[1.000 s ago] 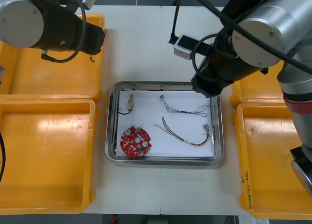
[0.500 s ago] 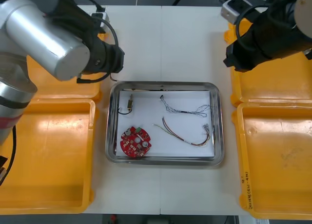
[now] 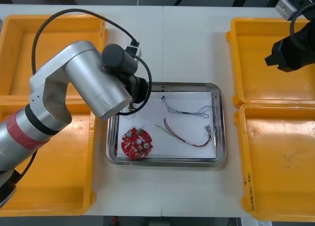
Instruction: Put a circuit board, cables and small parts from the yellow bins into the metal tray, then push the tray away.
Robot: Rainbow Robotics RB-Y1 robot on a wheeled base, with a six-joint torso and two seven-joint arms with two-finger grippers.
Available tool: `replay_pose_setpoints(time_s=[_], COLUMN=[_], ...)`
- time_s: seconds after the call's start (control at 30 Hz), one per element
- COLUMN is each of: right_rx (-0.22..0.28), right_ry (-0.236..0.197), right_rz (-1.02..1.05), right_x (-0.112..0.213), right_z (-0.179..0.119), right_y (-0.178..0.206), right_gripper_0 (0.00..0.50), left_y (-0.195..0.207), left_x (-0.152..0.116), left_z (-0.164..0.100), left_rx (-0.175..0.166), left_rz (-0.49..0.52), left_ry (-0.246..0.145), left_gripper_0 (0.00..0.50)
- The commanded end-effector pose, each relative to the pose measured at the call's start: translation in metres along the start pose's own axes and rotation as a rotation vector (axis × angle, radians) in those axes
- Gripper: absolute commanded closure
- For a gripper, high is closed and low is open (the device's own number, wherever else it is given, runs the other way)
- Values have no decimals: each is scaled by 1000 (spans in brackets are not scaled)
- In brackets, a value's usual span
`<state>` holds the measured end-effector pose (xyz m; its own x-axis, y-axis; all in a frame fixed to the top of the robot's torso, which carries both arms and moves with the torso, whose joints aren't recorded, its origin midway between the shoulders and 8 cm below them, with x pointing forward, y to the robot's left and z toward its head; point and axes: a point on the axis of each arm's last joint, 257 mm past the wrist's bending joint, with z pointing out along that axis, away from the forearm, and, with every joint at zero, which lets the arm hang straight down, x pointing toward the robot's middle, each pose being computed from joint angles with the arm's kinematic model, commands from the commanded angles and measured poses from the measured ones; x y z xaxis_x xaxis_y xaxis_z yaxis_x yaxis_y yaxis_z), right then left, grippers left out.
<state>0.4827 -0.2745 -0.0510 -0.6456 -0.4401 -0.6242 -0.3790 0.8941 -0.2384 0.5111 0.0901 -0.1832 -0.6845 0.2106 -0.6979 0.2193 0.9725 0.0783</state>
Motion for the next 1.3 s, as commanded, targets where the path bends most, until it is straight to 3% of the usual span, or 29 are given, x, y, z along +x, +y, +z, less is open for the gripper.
replay_pose_setpoints(time_s=[0.03, 0.3, 0.6, 0.7, 0.73, 0.8, 0.83, 0.87, 0.9, 0.93, 1.17, 1.3], right_rx=[65, 112, 134, 139, 141, 141, 138, 137, 136, 134, 109, 117], right_ry=[-22, -17, 32, 49, 59, 77, 85, 92, 102, 117, 187, 199], right_rz=[64, 105, 179, 203, 214, 224, 231, 231, 239, 245, 304, 354], right_x=[18, 60, 107, 121, 127, 136, 140, 142, 148, 154, 186, 195], right_z=[-21, -34, -37, -37, -37, -35, -34, -33, -32, -30, -21, -18], right_y=[-29, -44, -58, -63, -64, -64, -63, -62, -62, -61, -57, -60], right_gripper_0=[0, 0, 0, 0, 0, 0, 0, 0, 0, 0, 0, 0], left_y=[-39, -46, -47, -48, -50, -51, -51, -51, -51, -52, -54, -53], left_x=[-10, 11, 22, 24, 26, 28, 28, 28, 28, 28, 21, 11], left_z=[-9, 13, 27, 28, 28, 29, 29, 29, 29, 28, 25, 15], left_rx=[37, 21, 9, 9, 10, 8, 7, 9, 9, 11, 17, 23], left_rz=[-86, -70, -75, -74, -71, -69, -71, -71, -72, -75, -90, -110], left_ry=[-62, -27, -7, -4, -1, 0, -1, -1, -1, -3, -24, -43], left_gripper_0=[498, 497, 488, 392, 316, 231, 146, 107, 30, 0, 0, 0])
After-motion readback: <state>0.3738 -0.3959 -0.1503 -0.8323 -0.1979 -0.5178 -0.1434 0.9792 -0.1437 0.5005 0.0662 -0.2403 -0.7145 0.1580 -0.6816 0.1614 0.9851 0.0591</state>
